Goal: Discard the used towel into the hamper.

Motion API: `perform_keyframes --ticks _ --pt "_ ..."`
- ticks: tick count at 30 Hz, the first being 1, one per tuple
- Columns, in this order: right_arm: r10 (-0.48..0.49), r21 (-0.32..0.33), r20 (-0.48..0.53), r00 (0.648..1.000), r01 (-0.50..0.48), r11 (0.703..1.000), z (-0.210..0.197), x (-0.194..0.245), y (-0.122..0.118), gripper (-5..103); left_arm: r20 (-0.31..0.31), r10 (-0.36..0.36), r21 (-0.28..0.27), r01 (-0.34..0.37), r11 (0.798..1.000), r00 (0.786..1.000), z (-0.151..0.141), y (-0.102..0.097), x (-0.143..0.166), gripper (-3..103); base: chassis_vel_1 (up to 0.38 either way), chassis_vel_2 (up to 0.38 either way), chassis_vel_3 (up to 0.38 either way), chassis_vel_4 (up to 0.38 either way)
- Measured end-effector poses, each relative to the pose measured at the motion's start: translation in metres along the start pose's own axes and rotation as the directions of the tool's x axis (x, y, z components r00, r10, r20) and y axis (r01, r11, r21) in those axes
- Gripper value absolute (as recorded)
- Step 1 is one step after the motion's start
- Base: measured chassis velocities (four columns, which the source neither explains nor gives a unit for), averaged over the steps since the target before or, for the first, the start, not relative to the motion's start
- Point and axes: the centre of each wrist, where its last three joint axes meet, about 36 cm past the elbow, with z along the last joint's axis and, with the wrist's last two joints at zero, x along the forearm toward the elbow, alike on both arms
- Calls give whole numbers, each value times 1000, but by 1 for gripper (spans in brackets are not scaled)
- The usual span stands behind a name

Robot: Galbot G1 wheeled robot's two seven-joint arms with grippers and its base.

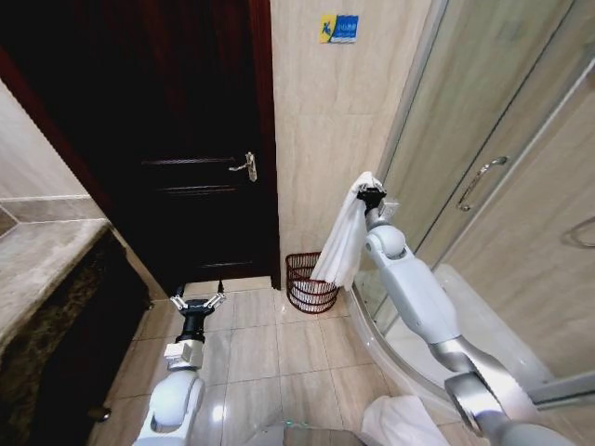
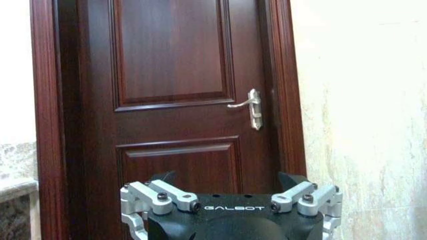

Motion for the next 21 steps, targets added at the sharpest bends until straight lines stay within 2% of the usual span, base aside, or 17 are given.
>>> perform_keyframes --ticks 21 --pt "-24 0 12 1000 24 1000 -9 0 2 2 -8 -5 4 5 1000 1000 5 0 3 100 0 0 0 0"
